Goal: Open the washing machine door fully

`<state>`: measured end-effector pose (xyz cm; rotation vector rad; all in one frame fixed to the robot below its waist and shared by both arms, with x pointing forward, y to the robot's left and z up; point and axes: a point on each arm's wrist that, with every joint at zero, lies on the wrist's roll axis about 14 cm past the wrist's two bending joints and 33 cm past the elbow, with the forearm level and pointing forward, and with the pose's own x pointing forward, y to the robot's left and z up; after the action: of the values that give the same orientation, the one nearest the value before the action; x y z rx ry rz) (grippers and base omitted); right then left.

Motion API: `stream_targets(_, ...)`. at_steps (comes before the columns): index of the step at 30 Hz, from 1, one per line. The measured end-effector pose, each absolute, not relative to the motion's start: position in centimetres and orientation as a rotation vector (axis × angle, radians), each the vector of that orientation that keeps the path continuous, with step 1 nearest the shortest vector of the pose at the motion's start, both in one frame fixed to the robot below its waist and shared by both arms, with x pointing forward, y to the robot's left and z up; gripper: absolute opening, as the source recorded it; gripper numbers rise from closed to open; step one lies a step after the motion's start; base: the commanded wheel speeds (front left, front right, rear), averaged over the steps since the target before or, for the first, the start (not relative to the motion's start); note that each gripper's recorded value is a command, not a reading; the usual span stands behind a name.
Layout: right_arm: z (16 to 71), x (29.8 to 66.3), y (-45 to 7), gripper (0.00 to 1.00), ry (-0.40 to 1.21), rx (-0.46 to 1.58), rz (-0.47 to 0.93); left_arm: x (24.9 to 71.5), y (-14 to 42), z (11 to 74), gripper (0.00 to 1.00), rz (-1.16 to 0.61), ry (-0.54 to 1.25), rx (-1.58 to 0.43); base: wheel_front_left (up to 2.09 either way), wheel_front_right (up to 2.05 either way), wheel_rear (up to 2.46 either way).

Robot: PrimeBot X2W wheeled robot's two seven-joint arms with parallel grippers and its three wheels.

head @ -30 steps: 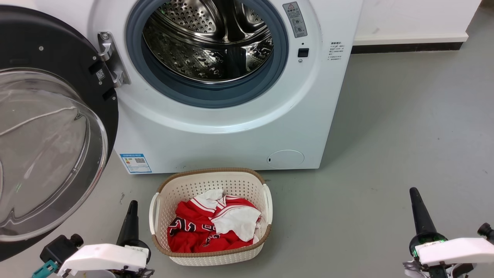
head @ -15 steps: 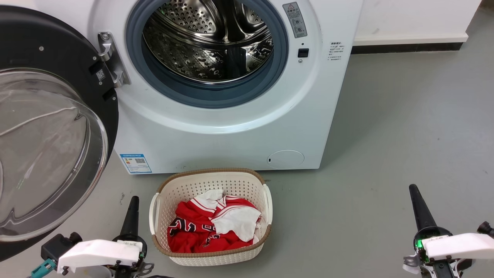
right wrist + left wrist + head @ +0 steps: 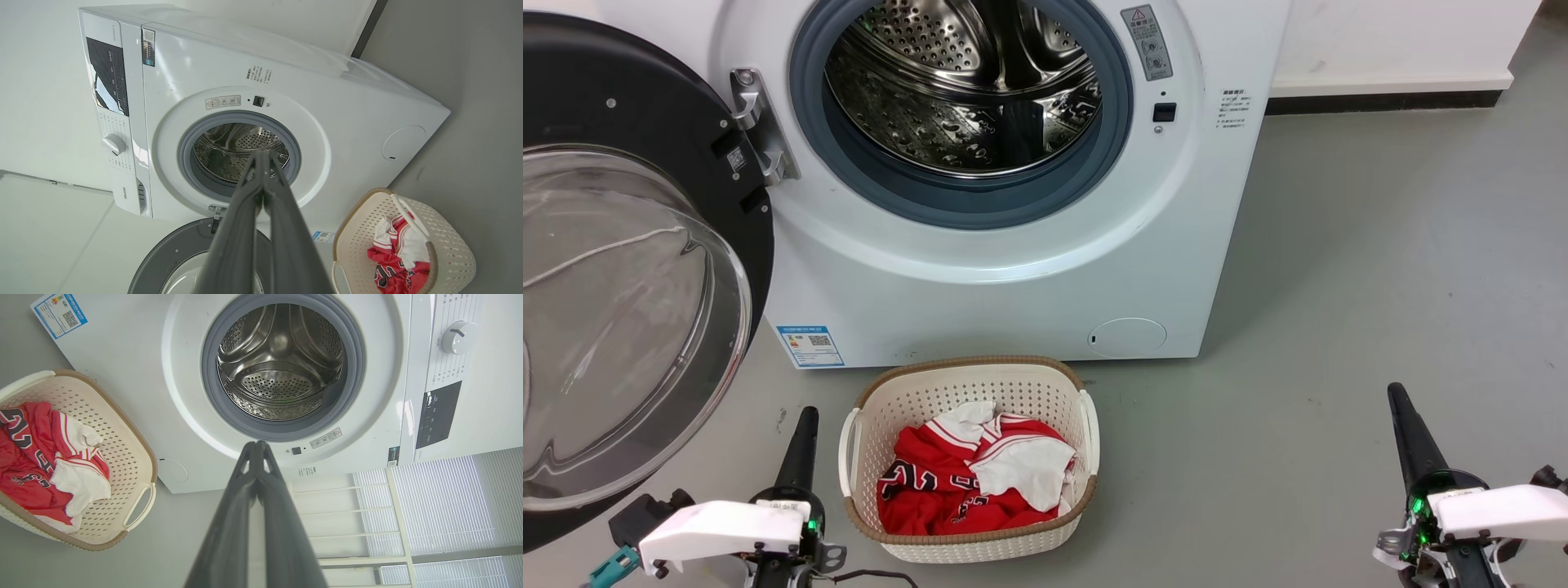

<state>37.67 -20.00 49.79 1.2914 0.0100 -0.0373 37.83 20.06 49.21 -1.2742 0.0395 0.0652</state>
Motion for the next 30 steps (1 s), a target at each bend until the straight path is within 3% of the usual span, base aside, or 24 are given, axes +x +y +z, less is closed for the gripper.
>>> stream_targets(30,50.5,38.7,-20.0,0.00,0.007,1.554,-0.008,38.8,19.9,50.4,0.00,0.008,0.011,-1.558,0.00,0.00,0.00)
